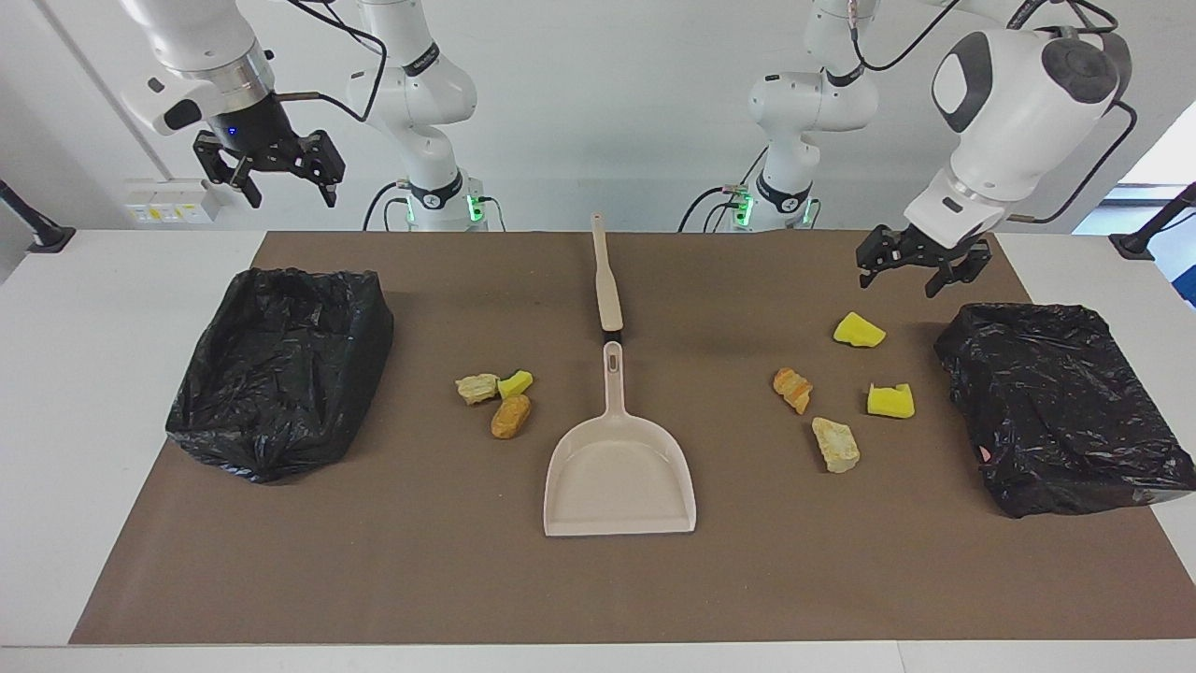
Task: Sweep and dump trash in bin
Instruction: 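Reach the right gripper to the dustpan while the left gripper reaches the brush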
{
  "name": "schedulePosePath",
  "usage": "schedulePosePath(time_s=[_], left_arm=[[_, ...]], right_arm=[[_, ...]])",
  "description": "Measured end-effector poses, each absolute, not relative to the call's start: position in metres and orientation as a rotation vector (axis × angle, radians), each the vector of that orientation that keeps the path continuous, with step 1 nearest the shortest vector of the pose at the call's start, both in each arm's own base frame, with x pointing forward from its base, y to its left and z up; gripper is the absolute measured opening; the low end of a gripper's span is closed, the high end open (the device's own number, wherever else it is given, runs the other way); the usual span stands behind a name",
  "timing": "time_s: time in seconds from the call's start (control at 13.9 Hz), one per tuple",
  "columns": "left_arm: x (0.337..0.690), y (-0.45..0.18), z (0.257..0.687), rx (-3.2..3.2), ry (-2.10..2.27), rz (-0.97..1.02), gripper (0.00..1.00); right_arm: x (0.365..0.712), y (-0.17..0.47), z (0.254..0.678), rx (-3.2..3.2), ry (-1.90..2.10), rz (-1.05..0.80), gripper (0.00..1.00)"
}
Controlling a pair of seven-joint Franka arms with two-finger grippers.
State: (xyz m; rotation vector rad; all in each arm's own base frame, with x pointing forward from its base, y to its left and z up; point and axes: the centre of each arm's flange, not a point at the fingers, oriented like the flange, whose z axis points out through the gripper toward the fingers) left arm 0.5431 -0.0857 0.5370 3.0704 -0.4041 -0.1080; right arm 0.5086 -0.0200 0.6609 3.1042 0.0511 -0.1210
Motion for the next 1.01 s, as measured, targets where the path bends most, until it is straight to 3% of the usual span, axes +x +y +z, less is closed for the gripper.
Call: schedulePosePath(time_s=[0.65,1.01], left_arm=[[0.47,-0.21,0.416,3.083,-0.515,-0.222,1.0],[0.399,-0.298,0.383,3.101,-0.47,-0.128,1.0]], right_arm=[[0.516,-0.007,0.651,3.103,0.114,-0.082,1.0],[0.566,0.06,0.582,3.118,0.142,-0.066,1.0]])
